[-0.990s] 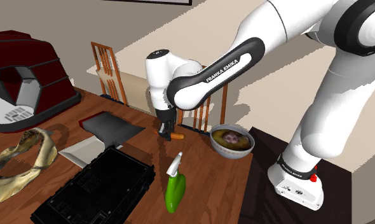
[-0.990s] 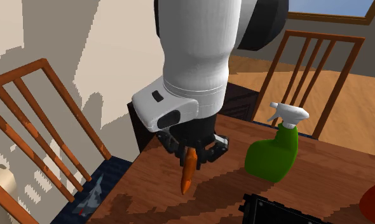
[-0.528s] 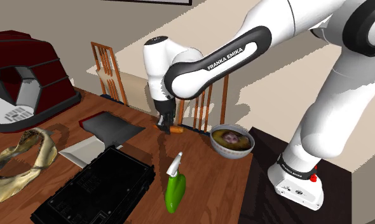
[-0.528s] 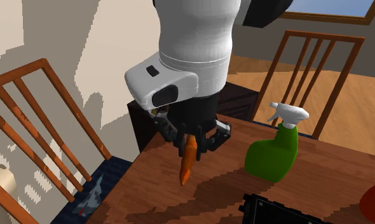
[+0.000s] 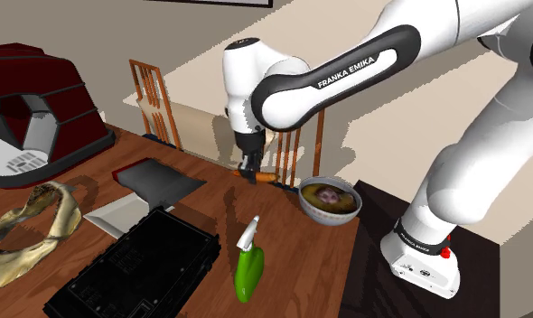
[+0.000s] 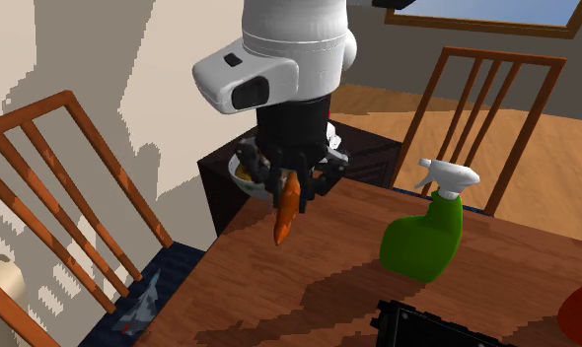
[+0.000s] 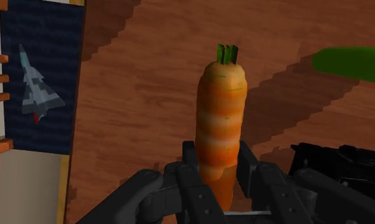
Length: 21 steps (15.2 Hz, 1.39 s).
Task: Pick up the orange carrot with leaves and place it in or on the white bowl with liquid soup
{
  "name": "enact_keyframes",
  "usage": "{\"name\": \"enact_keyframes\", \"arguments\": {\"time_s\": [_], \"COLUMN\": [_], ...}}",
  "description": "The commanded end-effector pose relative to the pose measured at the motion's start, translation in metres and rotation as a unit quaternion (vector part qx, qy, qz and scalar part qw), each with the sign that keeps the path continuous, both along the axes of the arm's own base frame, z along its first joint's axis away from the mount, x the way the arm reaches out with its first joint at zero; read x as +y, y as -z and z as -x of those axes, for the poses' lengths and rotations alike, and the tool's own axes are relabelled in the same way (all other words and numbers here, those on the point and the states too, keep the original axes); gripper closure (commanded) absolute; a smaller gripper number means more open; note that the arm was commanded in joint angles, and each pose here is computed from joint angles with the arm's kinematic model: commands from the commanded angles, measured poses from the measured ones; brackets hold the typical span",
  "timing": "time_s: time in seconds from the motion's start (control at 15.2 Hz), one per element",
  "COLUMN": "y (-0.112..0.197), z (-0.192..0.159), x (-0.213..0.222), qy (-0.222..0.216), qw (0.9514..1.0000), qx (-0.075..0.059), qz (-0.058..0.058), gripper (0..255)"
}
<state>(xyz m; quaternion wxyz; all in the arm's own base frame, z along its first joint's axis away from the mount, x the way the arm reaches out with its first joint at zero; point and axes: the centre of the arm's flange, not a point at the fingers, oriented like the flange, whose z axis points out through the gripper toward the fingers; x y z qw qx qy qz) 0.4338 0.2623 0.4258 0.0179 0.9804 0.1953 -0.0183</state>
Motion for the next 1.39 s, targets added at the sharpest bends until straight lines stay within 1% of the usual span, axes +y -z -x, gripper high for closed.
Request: {"name": "enact_keyframes", "arguments": {"time_s": [0.0,1.06,1.32], "y": [0.000,0.000,0.021], "z": [0.019,0.169,0.169], "x": [-0.018,-0.167,-0.167], "qy": [0.000,0.000,0.000], "qw": [1.0000,1.0000,1.0000], "qx": [0.000,0.000,0.000], "qz": [0.000,0.000,0.000], "gripper": [255,255,255]}}
